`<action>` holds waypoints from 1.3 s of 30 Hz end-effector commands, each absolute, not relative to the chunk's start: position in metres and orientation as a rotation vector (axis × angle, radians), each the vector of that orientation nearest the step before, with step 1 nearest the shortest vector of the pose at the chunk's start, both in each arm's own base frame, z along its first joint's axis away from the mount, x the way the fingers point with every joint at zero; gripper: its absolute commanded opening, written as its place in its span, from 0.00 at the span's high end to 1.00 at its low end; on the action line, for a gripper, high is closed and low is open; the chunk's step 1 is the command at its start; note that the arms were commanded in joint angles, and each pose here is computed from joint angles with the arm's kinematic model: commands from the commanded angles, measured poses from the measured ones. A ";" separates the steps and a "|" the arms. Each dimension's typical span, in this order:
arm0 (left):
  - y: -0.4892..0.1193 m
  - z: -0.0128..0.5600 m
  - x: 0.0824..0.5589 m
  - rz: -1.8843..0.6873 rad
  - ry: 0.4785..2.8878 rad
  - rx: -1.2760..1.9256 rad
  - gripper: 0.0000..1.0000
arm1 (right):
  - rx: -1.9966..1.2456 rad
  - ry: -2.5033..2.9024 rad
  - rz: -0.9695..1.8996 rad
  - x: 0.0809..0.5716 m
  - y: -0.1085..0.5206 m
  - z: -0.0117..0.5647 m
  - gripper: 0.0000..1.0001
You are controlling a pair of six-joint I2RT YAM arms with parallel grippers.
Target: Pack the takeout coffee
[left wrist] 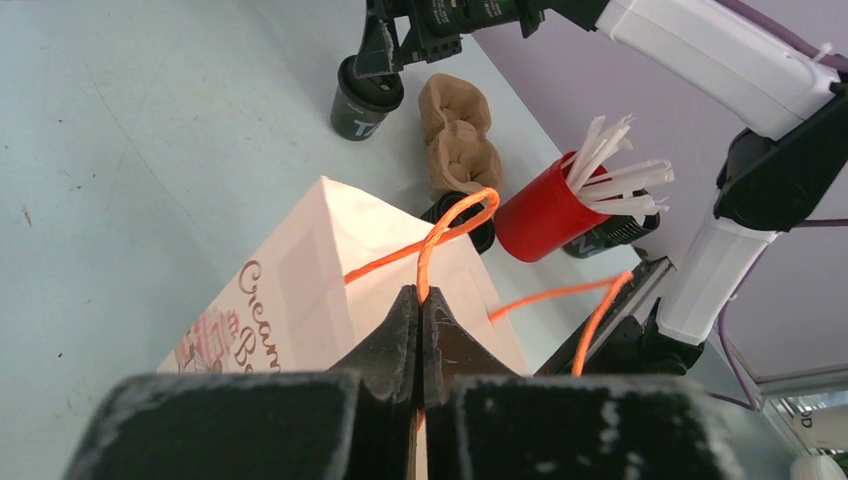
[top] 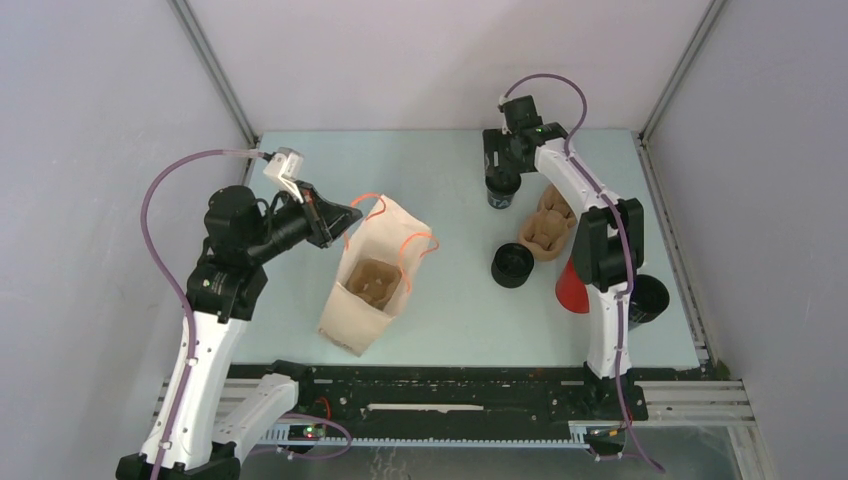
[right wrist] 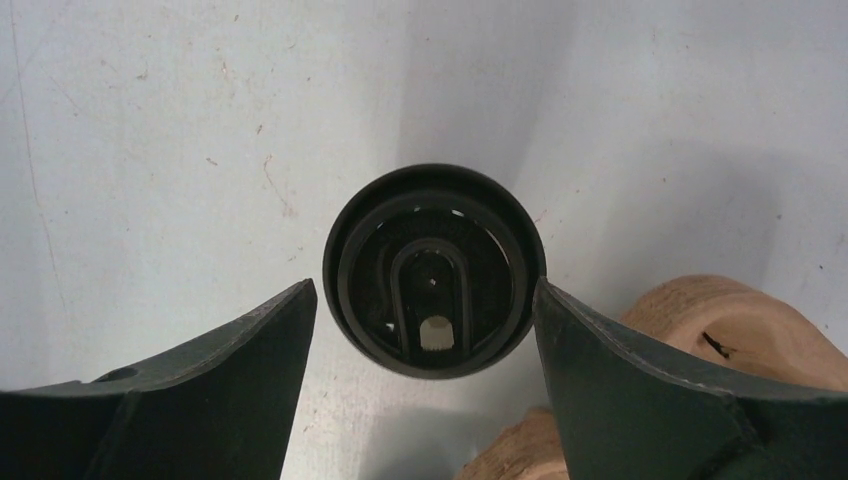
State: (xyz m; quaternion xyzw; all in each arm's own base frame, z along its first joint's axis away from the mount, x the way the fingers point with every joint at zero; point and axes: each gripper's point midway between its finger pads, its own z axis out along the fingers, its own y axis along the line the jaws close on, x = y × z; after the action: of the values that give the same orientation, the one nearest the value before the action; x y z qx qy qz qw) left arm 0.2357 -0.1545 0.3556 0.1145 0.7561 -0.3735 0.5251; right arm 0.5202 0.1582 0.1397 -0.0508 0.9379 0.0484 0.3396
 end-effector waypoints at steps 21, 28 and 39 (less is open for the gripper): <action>-0.152 0.356 0.234 -0.903 1.781 0.236 1.00 | -0.158 2.471 0.054 0.526 0.152 0.127 0.24; -0.105 0.343 0.255 -0.719 1.785 -0.199 1.00 | -0.163 2.415 0.071 0.528 0.154 0.152 0.37; -0.066 0.330 0.249 -0.536 1.766 -0.379 0.74 | -0.215 2.352 0.093 0.524 0.157 0.184 0.48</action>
State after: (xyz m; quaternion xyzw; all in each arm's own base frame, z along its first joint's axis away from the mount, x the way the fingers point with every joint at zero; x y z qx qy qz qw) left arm 0.2505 -0.0887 0.3268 -0.1308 0.7647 -0.2765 0.5671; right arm 0.5223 0.1554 0.1282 -0.0697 0.9417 0.0302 0.3277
